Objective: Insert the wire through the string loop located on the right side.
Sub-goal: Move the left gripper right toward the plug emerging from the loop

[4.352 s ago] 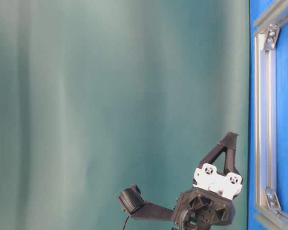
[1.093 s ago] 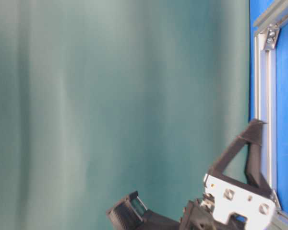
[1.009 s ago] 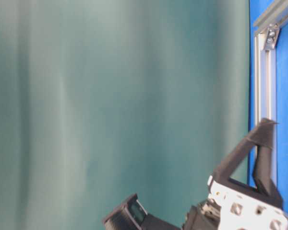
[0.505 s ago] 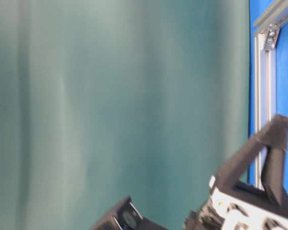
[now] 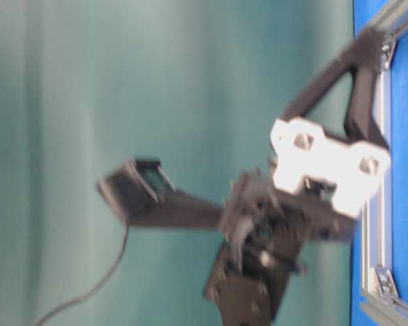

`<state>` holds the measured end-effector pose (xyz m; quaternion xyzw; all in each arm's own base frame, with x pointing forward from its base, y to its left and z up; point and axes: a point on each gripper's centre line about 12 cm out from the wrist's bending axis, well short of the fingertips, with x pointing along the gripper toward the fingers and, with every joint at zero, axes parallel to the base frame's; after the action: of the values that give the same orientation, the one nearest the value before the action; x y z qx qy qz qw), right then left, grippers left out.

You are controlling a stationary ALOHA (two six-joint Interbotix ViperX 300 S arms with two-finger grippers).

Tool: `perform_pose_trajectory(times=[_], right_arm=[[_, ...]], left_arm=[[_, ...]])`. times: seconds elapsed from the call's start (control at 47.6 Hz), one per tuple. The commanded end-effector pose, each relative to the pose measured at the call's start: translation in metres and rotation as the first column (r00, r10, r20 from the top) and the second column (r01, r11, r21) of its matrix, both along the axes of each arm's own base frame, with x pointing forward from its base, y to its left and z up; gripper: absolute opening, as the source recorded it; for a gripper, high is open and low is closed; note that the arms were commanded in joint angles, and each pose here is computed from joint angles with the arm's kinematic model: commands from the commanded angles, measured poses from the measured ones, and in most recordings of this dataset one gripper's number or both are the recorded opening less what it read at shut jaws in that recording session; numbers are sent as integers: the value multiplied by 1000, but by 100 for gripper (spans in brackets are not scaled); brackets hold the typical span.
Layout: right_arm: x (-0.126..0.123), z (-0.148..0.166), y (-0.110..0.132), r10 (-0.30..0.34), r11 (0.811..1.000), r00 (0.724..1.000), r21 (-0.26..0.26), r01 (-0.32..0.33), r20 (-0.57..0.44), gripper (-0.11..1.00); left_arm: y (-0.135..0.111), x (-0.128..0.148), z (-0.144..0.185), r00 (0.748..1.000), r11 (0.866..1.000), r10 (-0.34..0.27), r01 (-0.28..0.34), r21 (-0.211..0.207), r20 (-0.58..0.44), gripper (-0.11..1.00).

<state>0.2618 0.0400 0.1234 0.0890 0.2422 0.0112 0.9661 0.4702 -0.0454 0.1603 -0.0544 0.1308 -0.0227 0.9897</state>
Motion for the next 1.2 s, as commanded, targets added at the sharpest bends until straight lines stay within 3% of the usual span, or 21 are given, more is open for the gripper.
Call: perform_pose_trajectory(times=[0.0,0.652,0.757,0.925,0.988,1.177], right_arm=[[5,6,0,-5,1000,1000,6,5,25,-3],[5,6,1,-3,1000,1000,6,3,25,-3],[5,7,0,-5,1000,1000,7,4,27,-3],[5,6,1,-3,1000,1000,6,3,25,-3],[5,7,0,-5,1000,1000,7,4,27,-3],[5,7,0,-5,1000,1000,7,4,27,-3]], left_arm=[[0,14,21,999,1000,1,-1,-7,47,0],[-1,14,11,1000,1000,-2,2,-1,2,1],[-1,14,11,1000,1000,-3,3,0,2,20],[-2,15,12,1000,1000,-4,4,-1,5,71],[-2,15,12,1000,1000,-5,5,0,5,84],[-2,16,5,1000,1000,-4,4,0,-9,85]])
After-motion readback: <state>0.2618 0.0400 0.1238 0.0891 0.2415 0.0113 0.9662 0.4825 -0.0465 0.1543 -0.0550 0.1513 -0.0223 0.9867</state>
